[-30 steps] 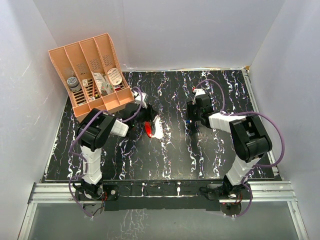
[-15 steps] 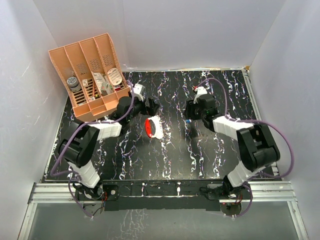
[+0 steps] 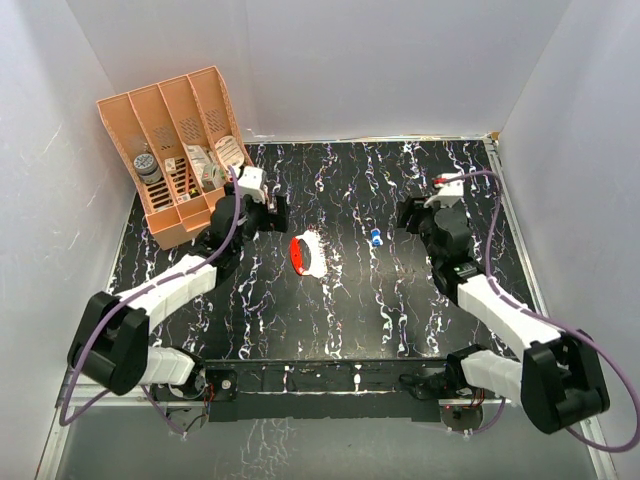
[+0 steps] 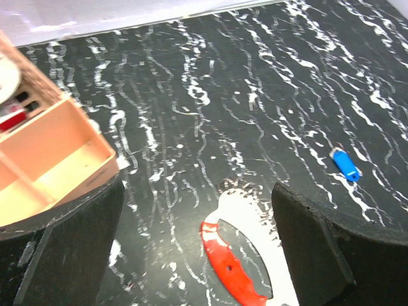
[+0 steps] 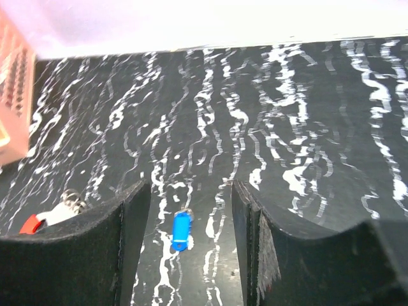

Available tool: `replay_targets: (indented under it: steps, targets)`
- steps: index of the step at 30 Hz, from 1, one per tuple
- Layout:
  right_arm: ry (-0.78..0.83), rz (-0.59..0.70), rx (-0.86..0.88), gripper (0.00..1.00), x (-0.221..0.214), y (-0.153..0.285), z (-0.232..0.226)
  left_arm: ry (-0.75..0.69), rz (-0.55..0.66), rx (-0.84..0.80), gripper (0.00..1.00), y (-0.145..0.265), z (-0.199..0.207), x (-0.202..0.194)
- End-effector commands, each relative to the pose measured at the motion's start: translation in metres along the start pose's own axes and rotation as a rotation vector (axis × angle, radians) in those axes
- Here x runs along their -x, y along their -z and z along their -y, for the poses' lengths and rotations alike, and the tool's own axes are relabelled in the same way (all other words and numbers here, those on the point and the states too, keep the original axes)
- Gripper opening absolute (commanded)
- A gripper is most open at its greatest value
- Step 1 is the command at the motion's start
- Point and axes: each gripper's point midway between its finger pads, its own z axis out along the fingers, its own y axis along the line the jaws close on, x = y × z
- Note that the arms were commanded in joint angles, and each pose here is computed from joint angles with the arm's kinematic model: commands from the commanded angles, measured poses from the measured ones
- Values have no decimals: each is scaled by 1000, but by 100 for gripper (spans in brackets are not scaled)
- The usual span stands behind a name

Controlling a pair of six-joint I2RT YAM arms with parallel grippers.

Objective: Remove the keys from the keyring

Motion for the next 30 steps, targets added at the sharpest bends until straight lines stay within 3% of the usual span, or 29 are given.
replay_targets:
  steps: [1, 4, 13, 30]
  targets:
    - [-46, 228, -235, 54, 45, 25, 43, -22, -20, 229, 99, 27, -41, 3]
    - [-83, 309, -326, 57, 53, 45, 62, -17, -7, 322, 99, 43, -57, 11]
    - [-149, 443, -419, 59, 67, 80, 83, -17, 102, 391, 99, 80, -70, 30]
    - [-147, 434, -438, 60, 65, 80, 86, 8, 172, 481, 99, 101, -85, 42]
